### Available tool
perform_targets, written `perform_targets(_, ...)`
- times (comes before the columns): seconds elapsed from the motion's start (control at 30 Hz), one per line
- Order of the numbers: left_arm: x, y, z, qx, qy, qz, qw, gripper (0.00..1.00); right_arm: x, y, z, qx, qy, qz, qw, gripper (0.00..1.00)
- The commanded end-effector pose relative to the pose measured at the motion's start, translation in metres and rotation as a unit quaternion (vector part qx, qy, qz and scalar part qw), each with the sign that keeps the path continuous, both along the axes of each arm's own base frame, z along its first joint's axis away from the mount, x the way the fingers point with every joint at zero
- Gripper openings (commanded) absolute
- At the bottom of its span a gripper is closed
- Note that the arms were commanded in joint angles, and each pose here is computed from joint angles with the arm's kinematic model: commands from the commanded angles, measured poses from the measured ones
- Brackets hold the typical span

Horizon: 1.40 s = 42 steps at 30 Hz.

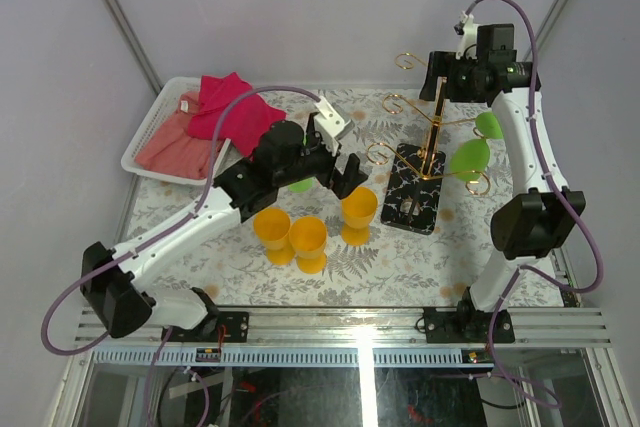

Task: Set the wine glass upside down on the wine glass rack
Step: Adjust the wine rack at the center of the board.

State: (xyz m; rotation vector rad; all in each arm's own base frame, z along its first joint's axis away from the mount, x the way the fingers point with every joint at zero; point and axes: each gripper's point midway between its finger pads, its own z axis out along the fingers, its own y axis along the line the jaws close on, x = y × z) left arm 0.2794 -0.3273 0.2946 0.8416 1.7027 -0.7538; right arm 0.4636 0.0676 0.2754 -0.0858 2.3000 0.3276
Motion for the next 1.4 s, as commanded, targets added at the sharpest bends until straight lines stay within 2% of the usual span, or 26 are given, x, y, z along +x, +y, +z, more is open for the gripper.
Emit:
perform_targets(0.0, 0.003, -0.021, 0.030, -0.020, -0.043, -0.022, 0.999, 1.00, -0.010, 0.001, 0.025, -0.005, -0.032, 0.003, 0.999, 1.00)
perform_targets(0.6, 0.025, -0.064, 0.039, -0.013, -0.091, -0.037, 0.995, 1.00, -0.011, 0.007, 0.022, 0.010, -0.032, 0.009, 0.999, 1.00)
perform_targets(1.0, 0.059, -0.050, 0.039, 0.035, -0.140, 0.038, 0.989, 1.00, -0.013, 0.013, 0.019, 0.023, -0.023, 0.017, 0.999, 1.00)
perform_targets(1.37, 0.062, -0.031, 0.028, 0.066, -0.144, 0.071, 0.985, 1.00, -0.015, 0.035, 0.012, 0.064, -0.003, 0.051, 0.997, 0.99)
